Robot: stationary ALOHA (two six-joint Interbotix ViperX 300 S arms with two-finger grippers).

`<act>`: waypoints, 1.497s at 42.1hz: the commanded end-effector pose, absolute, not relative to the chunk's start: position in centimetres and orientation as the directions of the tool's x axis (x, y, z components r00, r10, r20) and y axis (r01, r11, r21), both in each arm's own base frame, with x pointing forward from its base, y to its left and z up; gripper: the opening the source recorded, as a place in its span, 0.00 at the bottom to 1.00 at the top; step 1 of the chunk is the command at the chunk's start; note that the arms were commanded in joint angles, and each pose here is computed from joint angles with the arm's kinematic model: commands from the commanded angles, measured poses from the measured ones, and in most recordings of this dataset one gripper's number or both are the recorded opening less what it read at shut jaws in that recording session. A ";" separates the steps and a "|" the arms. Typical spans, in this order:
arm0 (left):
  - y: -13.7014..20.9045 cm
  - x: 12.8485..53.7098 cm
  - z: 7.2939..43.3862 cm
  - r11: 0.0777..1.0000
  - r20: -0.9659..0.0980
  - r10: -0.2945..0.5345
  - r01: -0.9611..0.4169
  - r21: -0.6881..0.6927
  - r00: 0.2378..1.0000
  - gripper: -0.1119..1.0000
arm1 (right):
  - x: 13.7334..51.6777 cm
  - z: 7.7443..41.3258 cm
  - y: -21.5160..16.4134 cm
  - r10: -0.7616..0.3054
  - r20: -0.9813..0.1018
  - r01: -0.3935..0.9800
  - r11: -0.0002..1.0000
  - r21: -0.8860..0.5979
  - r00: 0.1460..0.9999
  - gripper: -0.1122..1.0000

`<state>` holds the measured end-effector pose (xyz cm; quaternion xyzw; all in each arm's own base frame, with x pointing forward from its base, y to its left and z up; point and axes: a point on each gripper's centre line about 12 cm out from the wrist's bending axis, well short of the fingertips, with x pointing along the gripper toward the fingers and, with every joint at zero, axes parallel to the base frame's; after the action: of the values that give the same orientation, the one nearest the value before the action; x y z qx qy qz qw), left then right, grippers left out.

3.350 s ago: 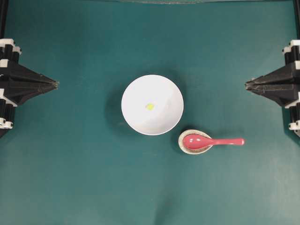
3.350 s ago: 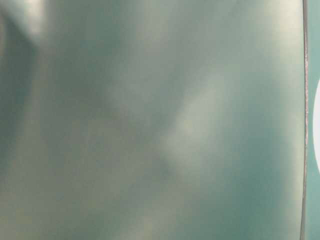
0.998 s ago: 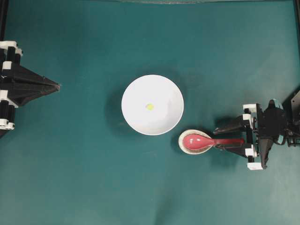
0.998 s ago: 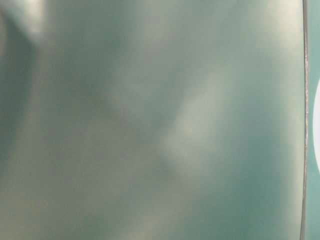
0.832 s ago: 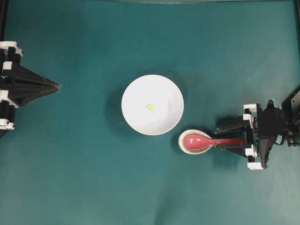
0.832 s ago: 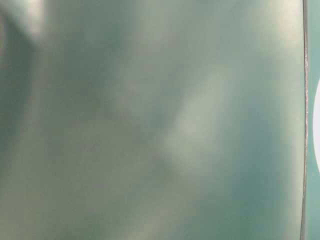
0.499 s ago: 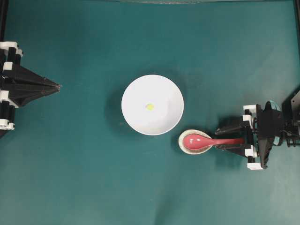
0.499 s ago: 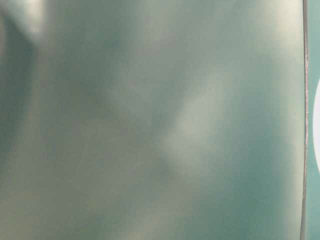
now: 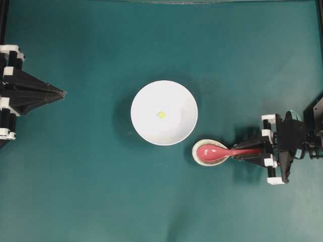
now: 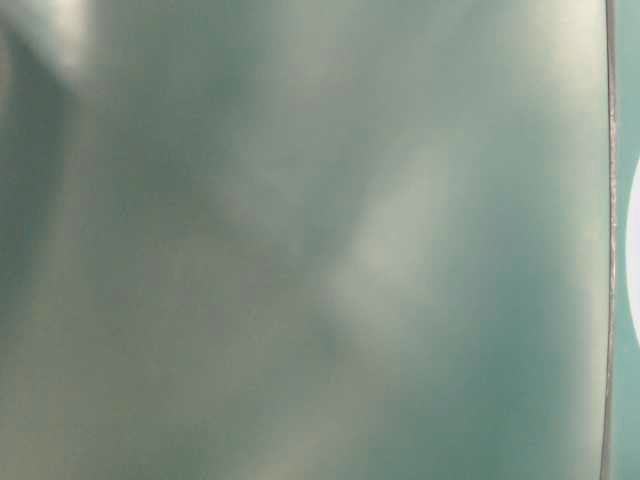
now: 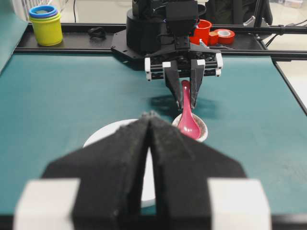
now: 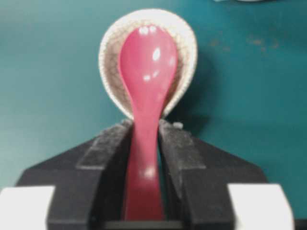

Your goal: Scoop the yellow hexagonal prism block from the bowl with a spoon using the right arm.

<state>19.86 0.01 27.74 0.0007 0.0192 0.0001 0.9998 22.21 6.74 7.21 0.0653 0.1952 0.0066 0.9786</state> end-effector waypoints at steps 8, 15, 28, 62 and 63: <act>0.0 20.1 28.2 1.000 -0.026 0.000 0.001 0.003 1.000 0.10 | 22.5 8.4 7.1 0.054 -0.333 -0.003 0.989 0.150 0.941 0.30; 0.0 20.1 28.3 1.000 -0.025 0.000 0.000 0.001 1.000 0.10 | 22.5 9.4 7.1 0.063 -0.317 -0.006 0.984 0.178 0.946 0.30; 0.0 20.1 28.3 1.000 -0.025 0.000 0.000 0.001 1.000 0.10 | 22.5 10.0 6.9 0.067 -0.368 0.016 0.976 0.218 0.927 0.28; 0.0 20.1 28.1 1.000 -0.032 0.000 0.000 0.001 0.999 0.10 | 22.8 9.6 6.6 0.048 -0.408 0.046 0.975 0.219 0.912 0.58; 0.0 20.1 28.2 1.000 -0.031 0.000 0.000 0.001 1.000 0.10 | 22.8 9.7 6.6 0.048 -0.405 0.045 0.975 0.218 0.913 0.58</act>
<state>19.86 0.01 27.72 -0.0001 0.0199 0.0001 0.9998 22.53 6.52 9.08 0.1086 0.2233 0.0003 0.9687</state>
